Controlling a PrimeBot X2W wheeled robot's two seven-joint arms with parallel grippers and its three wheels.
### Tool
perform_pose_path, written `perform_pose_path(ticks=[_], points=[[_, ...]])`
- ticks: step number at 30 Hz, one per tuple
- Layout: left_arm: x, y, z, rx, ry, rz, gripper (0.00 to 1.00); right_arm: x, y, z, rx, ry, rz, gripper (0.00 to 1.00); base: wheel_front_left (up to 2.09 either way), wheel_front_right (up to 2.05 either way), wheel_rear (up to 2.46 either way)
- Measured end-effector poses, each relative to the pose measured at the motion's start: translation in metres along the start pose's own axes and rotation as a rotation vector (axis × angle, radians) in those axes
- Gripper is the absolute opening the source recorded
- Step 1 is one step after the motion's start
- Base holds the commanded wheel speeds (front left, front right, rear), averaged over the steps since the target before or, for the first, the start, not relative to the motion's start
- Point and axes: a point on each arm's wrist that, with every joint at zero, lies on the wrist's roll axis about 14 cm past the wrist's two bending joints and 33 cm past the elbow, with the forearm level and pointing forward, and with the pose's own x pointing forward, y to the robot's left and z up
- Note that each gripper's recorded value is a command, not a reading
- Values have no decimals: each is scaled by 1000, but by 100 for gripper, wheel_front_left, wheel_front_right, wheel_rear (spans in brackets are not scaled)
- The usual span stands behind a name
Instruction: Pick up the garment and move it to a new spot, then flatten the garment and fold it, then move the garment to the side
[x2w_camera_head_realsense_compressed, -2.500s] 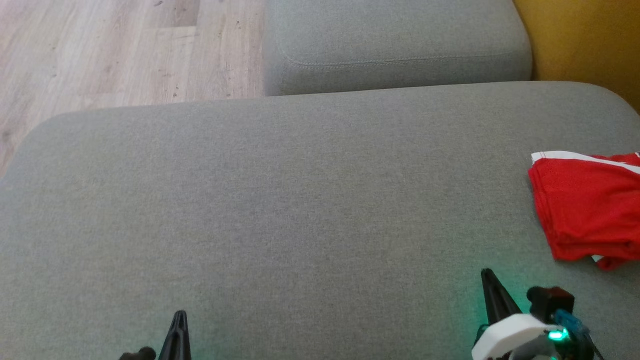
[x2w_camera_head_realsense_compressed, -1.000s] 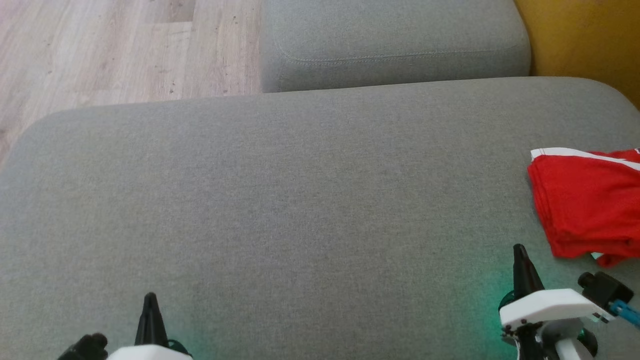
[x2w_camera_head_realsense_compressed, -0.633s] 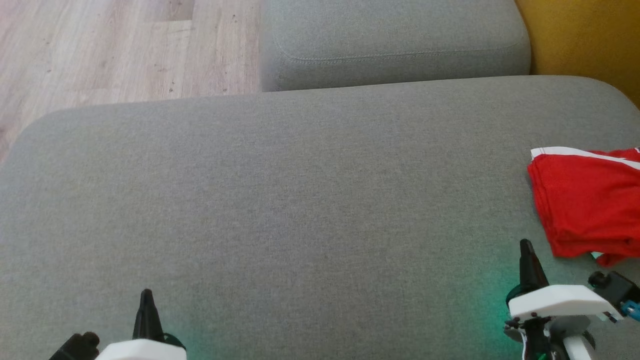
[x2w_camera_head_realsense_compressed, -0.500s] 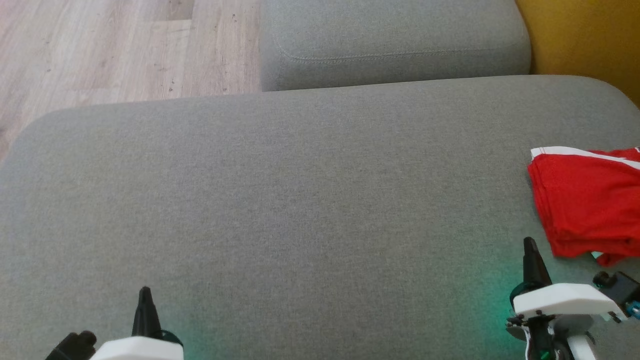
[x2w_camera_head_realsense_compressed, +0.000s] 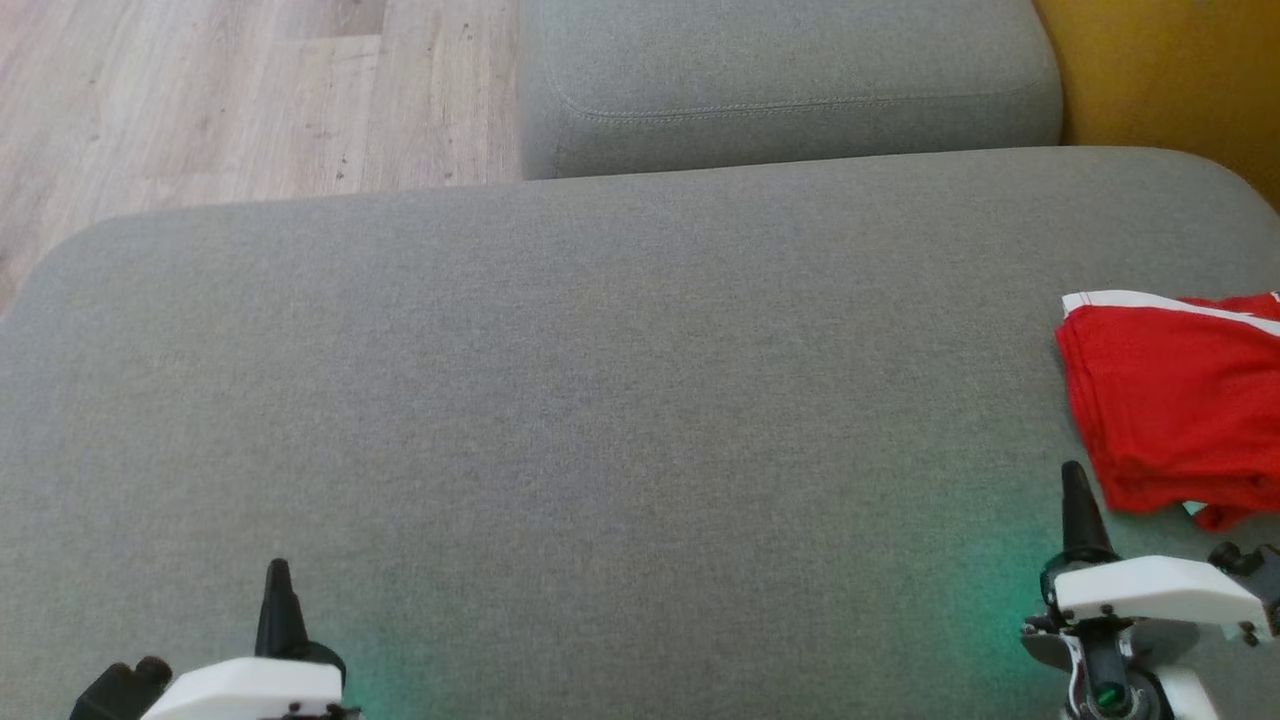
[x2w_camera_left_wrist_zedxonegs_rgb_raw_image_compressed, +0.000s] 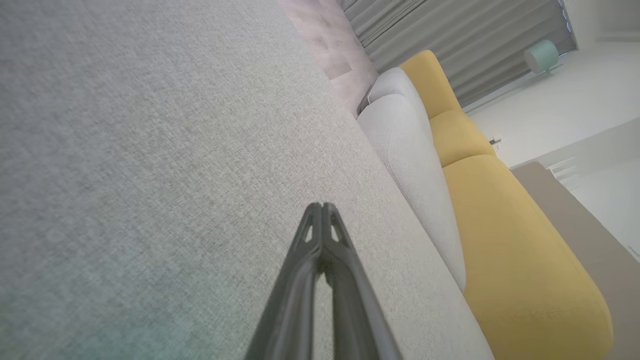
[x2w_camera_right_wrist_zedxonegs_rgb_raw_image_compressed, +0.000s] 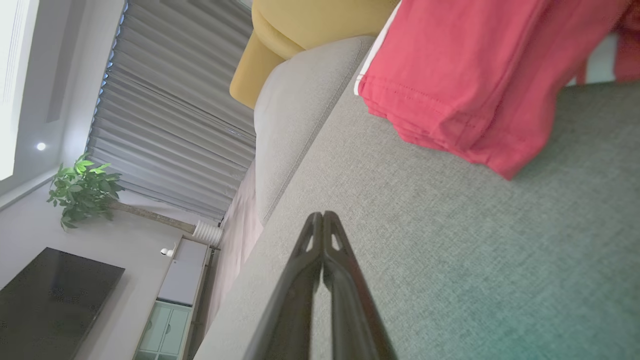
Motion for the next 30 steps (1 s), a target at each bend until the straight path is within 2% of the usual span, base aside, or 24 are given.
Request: perform_pose_path(ticks=[30], points=[[11,-22,17,-322,-7,-78,0,3,16,22,334,-39,64,0,0,0,0]])
